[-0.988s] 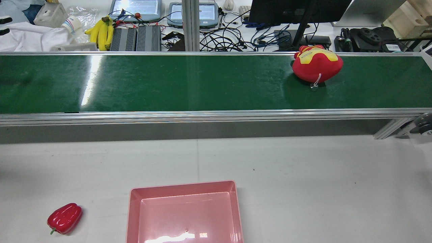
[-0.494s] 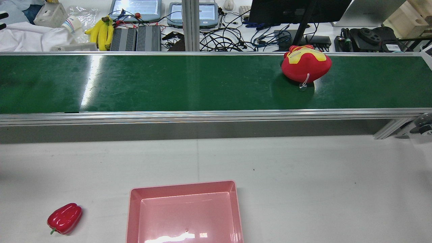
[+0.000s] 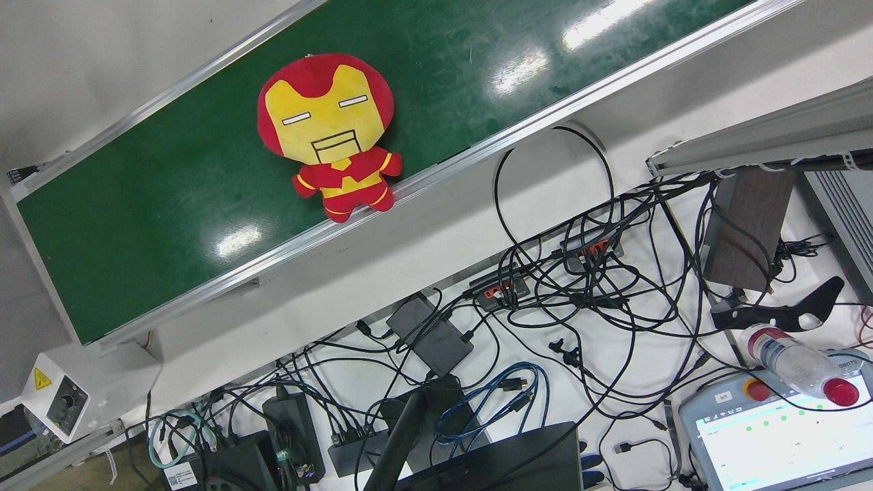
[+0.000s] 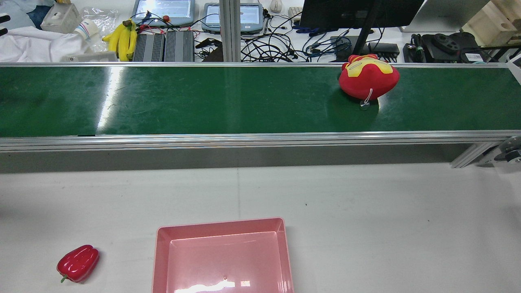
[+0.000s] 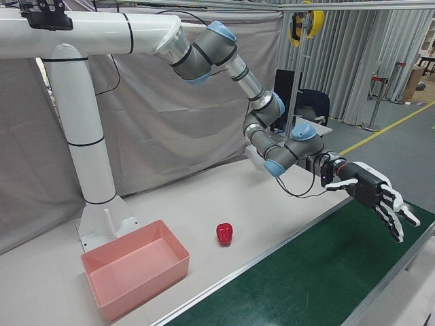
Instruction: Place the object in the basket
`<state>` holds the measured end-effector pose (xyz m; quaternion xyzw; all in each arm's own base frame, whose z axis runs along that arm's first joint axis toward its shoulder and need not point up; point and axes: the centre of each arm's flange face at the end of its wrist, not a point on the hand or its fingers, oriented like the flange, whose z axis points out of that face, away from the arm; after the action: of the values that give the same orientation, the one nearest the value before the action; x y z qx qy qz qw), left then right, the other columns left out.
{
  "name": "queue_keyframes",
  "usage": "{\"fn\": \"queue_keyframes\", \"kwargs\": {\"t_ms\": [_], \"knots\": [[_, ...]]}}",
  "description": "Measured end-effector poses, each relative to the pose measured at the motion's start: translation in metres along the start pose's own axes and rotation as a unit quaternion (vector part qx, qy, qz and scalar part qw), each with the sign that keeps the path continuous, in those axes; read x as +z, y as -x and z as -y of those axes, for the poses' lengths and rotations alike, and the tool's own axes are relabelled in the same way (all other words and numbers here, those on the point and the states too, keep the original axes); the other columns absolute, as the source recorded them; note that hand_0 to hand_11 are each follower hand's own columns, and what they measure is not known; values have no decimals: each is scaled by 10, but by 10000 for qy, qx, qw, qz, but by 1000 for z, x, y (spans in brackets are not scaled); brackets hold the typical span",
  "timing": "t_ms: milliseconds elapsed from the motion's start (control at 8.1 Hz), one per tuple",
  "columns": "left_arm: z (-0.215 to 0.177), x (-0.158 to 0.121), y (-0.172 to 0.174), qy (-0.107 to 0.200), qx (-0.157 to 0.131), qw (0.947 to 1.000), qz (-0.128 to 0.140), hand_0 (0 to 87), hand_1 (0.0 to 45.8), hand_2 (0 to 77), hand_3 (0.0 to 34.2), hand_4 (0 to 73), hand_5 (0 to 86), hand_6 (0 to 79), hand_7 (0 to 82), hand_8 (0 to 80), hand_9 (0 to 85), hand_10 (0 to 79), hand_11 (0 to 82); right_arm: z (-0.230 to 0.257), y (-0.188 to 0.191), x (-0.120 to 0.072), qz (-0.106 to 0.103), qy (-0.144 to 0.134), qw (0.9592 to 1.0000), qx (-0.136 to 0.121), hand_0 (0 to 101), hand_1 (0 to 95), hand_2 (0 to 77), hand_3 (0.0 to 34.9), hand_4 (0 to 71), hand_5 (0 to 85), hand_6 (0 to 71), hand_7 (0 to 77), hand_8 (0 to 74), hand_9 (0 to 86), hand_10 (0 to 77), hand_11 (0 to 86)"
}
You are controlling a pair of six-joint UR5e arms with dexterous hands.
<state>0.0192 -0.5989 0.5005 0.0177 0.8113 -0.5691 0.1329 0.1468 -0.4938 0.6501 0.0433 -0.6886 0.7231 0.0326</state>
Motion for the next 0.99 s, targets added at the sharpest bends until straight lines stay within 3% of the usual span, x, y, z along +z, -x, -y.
{"fn": "queue_keyframes", "kwargs": {"t_ms": [988], "knots": [[-1,-6,-5,-28,12,10000,-37,576,136,5,158,76,295,33,87,131,136,49,98,0,0,0,0,3,10000,-1,0,0,5,0,0,0,0,5,0,0,0,0]]}}
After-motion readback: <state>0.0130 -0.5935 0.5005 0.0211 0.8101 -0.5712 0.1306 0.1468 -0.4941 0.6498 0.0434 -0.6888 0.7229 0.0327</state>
